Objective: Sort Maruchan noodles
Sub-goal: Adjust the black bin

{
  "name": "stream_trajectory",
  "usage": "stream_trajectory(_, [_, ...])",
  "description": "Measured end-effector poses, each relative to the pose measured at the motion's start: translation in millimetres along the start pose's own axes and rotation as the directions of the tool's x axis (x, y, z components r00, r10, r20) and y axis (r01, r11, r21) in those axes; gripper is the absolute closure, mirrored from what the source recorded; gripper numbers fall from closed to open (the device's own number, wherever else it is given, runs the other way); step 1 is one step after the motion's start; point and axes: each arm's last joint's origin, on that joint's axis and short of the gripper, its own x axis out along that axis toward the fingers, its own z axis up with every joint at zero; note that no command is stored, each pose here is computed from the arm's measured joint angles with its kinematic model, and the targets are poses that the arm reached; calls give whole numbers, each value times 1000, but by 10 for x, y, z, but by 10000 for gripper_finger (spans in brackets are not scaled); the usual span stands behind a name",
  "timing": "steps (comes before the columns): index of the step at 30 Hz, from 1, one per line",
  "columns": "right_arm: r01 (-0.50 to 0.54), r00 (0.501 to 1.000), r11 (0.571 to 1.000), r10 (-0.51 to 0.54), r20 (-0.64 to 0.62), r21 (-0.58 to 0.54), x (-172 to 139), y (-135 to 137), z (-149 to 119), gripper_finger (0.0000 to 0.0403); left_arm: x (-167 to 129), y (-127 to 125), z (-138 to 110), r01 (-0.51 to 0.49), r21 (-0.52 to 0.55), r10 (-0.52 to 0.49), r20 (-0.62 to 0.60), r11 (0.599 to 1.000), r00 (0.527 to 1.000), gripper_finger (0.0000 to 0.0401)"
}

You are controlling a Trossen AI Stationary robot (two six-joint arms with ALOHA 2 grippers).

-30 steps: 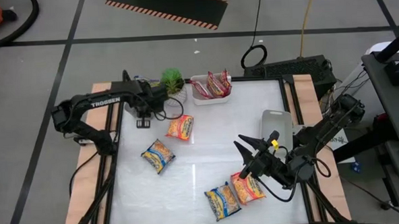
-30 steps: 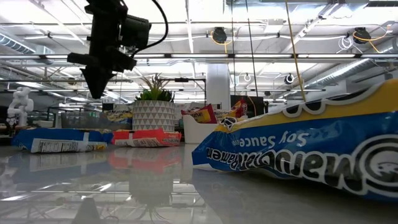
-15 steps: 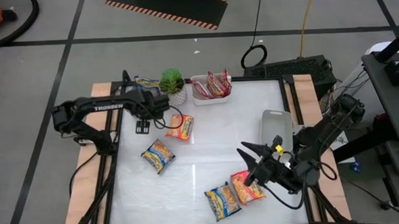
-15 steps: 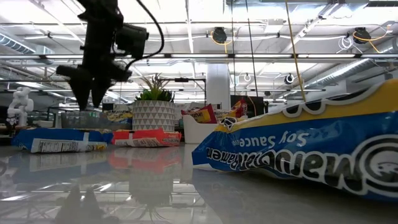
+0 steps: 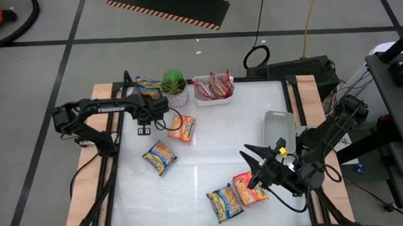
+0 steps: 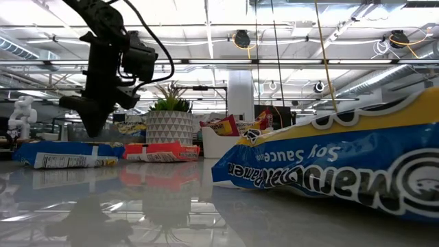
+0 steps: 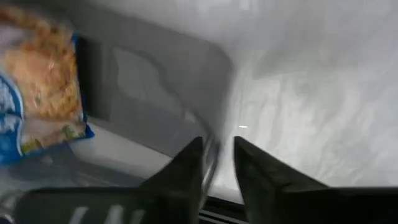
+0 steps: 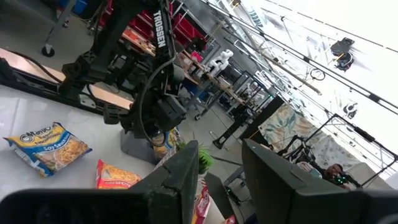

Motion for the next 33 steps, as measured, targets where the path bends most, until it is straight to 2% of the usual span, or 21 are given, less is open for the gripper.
stream_trajectory(3, [9,1000,1000,-9,-7,-2,33,-5,-5,287,21,53,-30,38,-66,-38,2,997,999,369])
stream_trajectory(5, [15,1000,1000,-15,-11,-5,57,-11,-9,287,37,88,-42,50,-104,-50,7,993,999,390])
stream_trajectory(12, [34,999,999,-35,-26,-22,134,-25,-23,287,89,215,-101,52,-245,-53,2,968,999,391])
stream_trajectory(23, [14,1000,999,-14,6,-45,171,-23,-19,287,90,222,-85,68,-129,-65,30,989,997,392])
stream_trajectory(29, [14,1000,999,-14,6,-42,171,-24,-19,287,89,221,-85,76,-113,-72,32,991,997,392])
stream_trajectory(33, [14,1000,999,-14,6,-36,171,-23,-19,287,90,226,-88,70,-114,-67,29,991,997,376])
